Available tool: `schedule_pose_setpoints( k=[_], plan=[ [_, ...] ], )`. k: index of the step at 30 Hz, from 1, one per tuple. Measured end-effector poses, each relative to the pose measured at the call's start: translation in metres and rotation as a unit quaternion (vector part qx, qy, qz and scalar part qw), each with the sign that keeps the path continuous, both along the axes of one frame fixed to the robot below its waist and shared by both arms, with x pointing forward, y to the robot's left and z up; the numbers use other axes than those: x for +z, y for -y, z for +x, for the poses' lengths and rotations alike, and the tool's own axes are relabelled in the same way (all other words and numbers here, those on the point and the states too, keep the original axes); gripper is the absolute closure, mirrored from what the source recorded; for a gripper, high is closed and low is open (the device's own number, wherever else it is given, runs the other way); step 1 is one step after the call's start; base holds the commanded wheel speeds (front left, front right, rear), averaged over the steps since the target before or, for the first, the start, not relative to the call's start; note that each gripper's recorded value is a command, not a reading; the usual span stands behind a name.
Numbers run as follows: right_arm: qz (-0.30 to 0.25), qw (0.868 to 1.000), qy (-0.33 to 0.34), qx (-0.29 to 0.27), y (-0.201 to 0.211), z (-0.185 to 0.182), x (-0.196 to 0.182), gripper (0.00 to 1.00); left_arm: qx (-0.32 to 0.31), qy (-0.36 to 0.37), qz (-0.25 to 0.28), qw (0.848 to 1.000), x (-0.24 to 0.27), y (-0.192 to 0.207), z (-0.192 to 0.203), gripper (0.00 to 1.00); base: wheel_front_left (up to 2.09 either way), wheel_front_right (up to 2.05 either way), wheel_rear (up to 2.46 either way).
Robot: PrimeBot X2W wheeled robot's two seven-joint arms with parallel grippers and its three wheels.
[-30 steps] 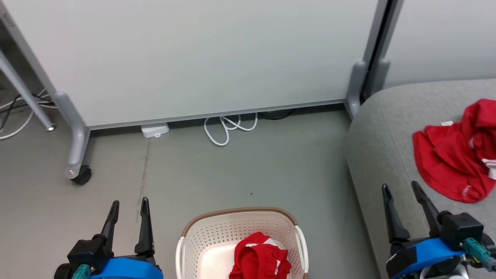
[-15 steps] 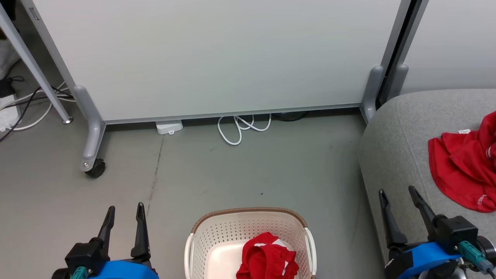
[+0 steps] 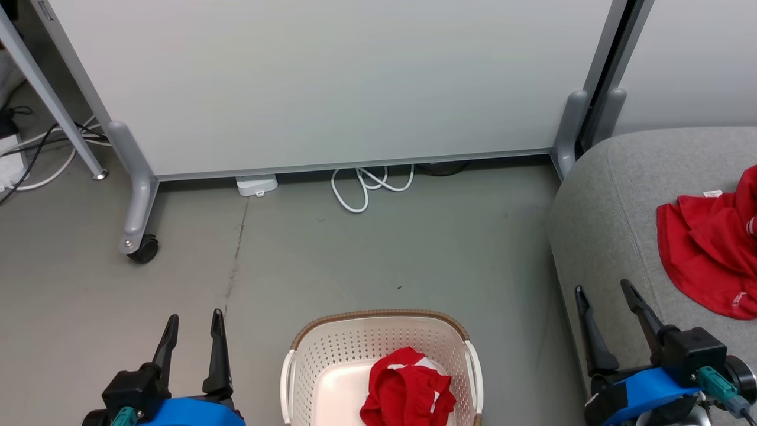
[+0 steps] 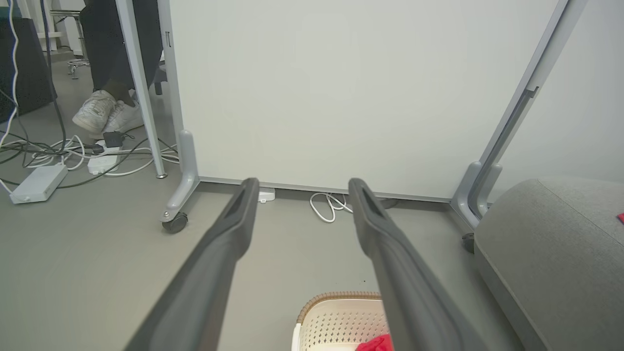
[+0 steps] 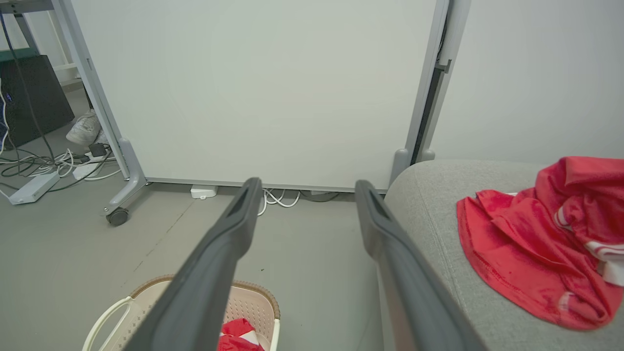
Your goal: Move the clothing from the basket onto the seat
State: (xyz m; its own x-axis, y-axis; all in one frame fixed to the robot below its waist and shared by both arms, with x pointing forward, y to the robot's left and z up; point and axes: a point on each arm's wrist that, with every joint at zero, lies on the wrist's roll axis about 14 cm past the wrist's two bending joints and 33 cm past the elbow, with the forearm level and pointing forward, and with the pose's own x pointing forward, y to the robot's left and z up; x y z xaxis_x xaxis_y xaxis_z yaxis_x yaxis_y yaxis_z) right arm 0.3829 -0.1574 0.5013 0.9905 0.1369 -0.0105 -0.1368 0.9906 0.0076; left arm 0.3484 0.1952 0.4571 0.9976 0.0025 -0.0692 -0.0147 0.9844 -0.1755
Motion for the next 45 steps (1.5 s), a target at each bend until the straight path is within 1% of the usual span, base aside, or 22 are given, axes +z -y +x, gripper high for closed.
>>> schedule_pose_setpoints(
  k=[5,11,16,19,25,29,32,35,37,41,43,45],
  plan=[
    [0.001,1.000,-0.001,0.002,-0.001,0.001,-0.002,0.00,-0.022,-0.019,0.000,1.000,-0.012,0.014,0.006,0.00,0.00,0.00,0.00],
    [0.006,1.000,0.007,-0.001,0.000,0.009,-0.001,0.00,-0.074,-0.058,-0.004,0.996,-0.036,0.048,0.022,0.00,0.00,0.00,0.00],
    [0.004,1.000,0.011,-0.001,0.001,0.028,-0.001,0.00,-0.134,-0.110,-0.006,0.985,-0.071,0.084,0.039,0.00,0.00,0.00,0.00],
    [0.007,1.000,0.013,0.000,0.001,0.041,-0.004,0.00,-0.170,-0.143,-0.009,0.975,-0.094,0.104,0.049,0.00,0.00,0.00,0.00],
    [0.008,1.000,0.005,-0.025,0.021,0.060,-0.021,0.00,-0.244,-0.212,-0.009,0.946,-0.146,0.149,0.058,0.00,0.00,0.00,0.00],
    [0.000,0.999,-0.016,-0.040,0.033,0.066,-0.042,0.00,-0.279,-0.259,-0.014,0.925,-0.182,0.172,0.059,0.00,0.00,0.00,0.00],
    [-0.007,0.998,-0.038,-0.049,0.040,0.067,-0.061,0.00,-0.297,-0.310,-0.017,0.903,-0.213,0.183,0.051,0.00,0.00,0.00,0.00],
    [-0.012,0.997,-0.050,-0.054,0.046,0.070,-0.073,0.00,-0.308,-0.356,-0.020,0.882,-0.241,0.190,0.044,0.00,0.00,0.00,0.00],
    [-0.016,0.996,-0.059,-0.057,0.049,0.071,-0.083,0.00,-0.309,-0.375,-0.030,0.874,-0.255,0.196,0.045,0.00,0.00,0.00,0.00],
    [-0.017,0.995,-0.076,-0.062,0.053,0.071,-0.099,0.00,-0.313,-0.415,-0.031,0.854,-0.286,0.198,0.041,0.00,0.00,0.00,0.00],
    [-0.015,0.994,-0.082,-0.066,0.056,0.072,-0.106,0.00,-0.309,-0.431,-0.037,0.847,-0.300,0.199,0.041,0.00,0.00,0.00,0.00],
    [-0.010,0.993,-0.090,-0.070,0.059,0.072,-0.113,0.00,-0.290,-0.443,-0.057,0.846,-0.312,0.200,0.047,0.00,0.00,0.00,0.00]
  ],
)
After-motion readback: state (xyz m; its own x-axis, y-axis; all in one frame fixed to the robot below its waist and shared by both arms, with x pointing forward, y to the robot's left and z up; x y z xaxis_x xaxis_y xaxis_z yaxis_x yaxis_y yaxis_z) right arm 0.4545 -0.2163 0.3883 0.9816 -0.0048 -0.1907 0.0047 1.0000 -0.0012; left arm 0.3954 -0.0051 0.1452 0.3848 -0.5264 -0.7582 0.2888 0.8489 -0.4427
